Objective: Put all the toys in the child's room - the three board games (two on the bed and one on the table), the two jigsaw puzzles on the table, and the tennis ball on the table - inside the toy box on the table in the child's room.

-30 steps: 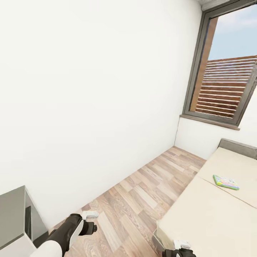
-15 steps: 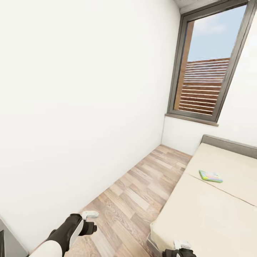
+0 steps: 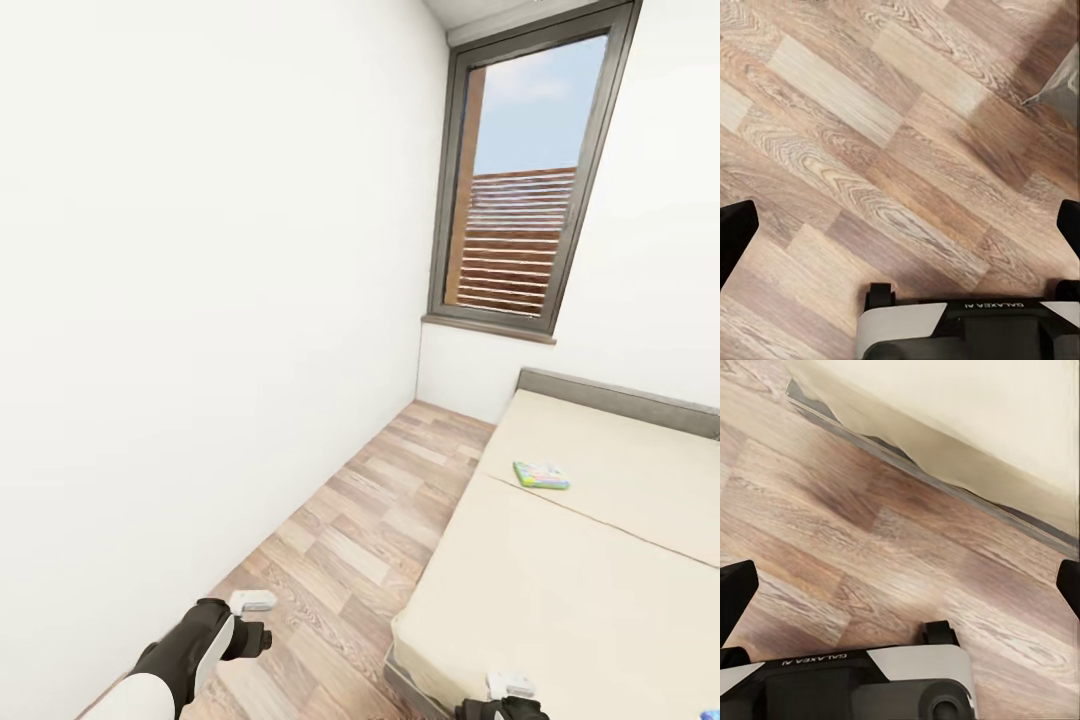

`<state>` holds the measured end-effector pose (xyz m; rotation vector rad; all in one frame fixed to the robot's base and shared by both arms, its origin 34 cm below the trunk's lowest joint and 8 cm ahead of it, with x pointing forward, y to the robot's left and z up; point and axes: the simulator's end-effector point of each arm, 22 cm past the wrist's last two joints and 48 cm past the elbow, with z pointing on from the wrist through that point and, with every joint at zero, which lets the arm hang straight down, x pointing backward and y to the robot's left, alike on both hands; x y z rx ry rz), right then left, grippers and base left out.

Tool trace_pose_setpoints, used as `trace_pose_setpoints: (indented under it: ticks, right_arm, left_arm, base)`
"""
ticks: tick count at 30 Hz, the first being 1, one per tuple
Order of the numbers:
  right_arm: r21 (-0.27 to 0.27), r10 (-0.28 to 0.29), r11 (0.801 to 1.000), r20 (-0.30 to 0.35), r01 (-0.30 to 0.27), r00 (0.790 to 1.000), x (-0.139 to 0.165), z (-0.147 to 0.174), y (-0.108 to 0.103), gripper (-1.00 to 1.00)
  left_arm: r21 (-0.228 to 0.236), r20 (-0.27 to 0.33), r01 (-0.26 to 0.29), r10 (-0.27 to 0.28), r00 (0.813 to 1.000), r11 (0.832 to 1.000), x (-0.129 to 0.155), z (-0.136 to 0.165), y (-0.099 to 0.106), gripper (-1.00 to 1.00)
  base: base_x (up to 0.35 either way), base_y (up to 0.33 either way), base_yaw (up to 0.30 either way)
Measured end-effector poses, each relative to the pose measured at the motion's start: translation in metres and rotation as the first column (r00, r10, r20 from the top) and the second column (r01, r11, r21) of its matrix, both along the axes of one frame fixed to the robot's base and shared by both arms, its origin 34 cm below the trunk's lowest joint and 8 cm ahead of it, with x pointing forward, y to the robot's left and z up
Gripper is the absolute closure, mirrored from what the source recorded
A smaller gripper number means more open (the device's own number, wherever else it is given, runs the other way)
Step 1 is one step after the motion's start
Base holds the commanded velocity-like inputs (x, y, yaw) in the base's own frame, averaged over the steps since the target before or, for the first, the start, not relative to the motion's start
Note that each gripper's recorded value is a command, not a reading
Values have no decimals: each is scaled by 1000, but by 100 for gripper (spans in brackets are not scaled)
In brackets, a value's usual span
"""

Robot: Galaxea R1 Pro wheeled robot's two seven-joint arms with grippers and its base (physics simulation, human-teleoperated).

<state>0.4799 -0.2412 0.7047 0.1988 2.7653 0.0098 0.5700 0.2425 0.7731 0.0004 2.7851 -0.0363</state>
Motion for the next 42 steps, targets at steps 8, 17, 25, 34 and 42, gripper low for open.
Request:
trace_pose_setpoints:
  ticks: [8,17,25,34,42]
  right_arm:
    - [-6,-6,1000,49,7,999,9,5,-2,-100]
    - [12,-13,1000,18,13,1000,-26,-14,11,-100]
    - [44,-3,999,72,-1,997,17,10,34,-100]
    - [58,3,998,100,-8,995,49,31,42,-100]
    - [60,2,998,98,-8,995,49,31,43,-100]
  left_arm:
    - [0,-5,-1,1,1000,1000,-2,0,1,-100]
    - [-23,-51,6,-7,999,1000,-39,-28,-16,-100]
    - [-42,1,17,-17,1000,999,-2,0,-30,-100]
    - [-44,8,21,-21,1000,999,21,20,-33,-100]
    - [-45,-10,22,-23,1000,999,20,21,-33,-100]
  base:
    - [0,0,-102]
    - [0,0,0]
    - [0,0,0]
    - [0,0,-89]
    - [0,0,-258]
